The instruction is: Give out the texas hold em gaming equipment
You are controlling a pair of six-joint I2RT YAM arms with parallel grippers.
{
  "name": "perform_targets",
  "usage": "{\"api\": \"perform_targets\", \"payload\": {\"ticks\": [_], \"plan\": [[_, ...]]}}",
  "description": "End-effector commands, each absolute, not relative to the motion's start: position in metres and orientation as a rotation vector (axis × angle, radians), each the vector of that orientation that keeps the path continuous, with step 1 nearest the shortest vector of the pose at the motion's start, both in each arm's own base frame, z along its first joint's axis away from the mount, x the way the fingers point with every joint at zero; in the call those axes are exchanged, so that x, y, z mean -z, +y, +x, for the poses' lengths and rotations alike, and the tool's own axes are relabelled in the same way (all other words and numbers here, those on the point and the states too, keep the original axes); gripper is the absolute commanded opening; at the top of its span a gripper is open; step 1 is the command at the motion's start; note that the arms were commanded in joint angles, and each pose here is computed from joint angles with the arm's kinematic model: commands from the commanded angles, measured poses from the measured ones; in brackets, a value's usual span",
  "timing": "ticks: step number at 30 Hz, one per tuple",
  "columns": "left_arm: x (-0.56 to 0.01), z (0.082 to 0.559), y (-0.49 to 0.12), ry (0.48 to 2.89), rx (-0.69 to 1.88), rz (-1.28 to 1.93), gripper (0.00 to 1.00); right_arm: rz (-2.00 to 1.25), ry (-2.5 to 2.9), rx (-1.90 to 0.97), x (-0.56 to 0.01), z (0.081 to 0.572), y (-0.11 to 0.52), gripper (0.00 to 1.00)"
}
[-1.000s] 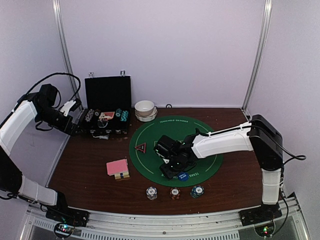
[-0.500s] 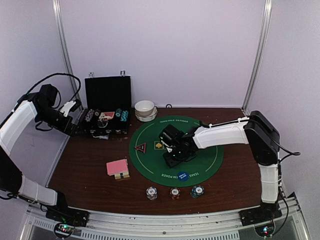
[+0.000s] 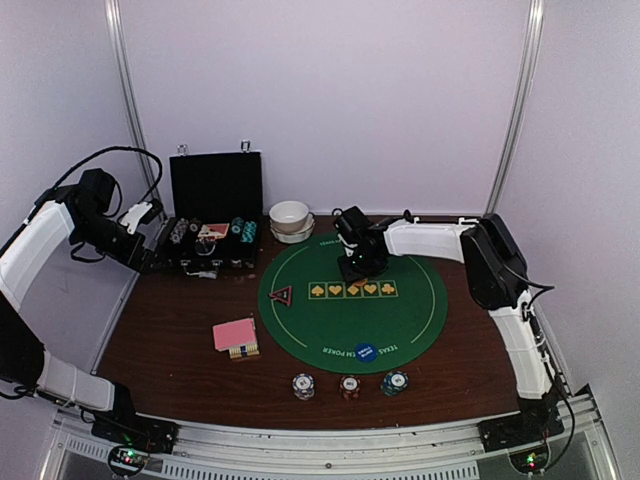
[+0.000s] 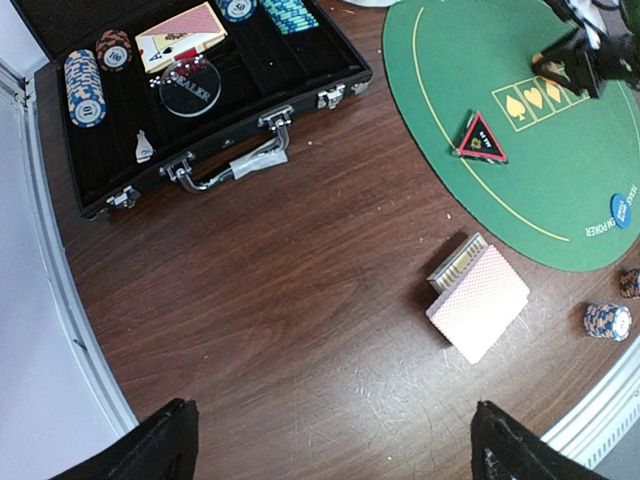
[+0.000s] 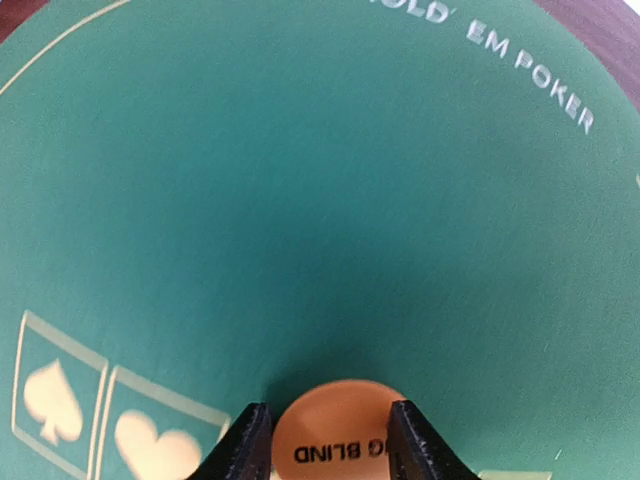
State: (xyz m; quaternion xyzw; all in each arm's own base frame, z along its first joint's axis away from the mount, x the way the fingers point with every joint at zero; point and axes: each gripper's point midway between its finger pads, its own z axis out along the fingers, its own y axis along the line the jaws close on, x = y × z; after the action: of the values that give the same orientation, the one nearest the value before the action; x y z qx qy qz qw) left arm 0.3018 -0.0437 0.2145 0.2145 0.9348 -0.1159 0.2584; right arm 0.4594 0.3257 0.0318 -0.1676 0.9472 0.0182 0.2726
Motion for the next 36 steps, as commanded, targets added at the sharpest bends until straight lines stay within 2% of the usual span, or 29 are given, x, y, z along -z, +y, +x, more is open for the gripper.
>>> {"api": "perform_targets", "payload": {"ticks": [1, 15, 17, 20, 22, 25, 32, 36], "plan": [[-0.225, 0.304, -0.041, 2.495, 0.290, 0.600, 0.98, -0.419, 2.572, 0.038, -0.024, 0.489, 0.306, 0.40], [-0.217, 0.307, -0.042, 2.514, 0.305, 0.613, 0.98, -0.315, 2.506, 0.005, -0.045, 0.562, 0.294, 0.41], [-0.216, 0.307, -0.042, 2.516, 0.303, 0.618, 0.98, -0.340, 2.490, -0.007, -0.058, 0.559, 0.298, 0.50], [-0.218, 0.308, -0.042, 2.512, 0.299, 0.621, 0.98, -0.375, 2.457, -0.030, -0.078, 0.549, 0.306, 0.70], [-0.219, 0.309, -0.042, 2.509, 0.303, 0.618, 0.98, -0.385, 2.442, -0.072, -0.089, 0.538, 0.313, 0.77], [-0.222, 0.308, -0.043, 2.498, 0.306, 0.618, 0.98, -0.385, 2.447, -0.113, -0.094, 0.518, 0.316, 0.82], [-0.228, 0.306, -0.045, 2.476, 0.307, 0.626, 0.97, -0.345, 2.498, -0.184, -0.076, 0.471, 0.313, 0.81], [-0.228, 0.306, -0.046, 2.476, 0.318, 0.622, 0.98, -0.320, 2.544, -0.174, -0.056, 0.457, 0.305, 0.73]]}}
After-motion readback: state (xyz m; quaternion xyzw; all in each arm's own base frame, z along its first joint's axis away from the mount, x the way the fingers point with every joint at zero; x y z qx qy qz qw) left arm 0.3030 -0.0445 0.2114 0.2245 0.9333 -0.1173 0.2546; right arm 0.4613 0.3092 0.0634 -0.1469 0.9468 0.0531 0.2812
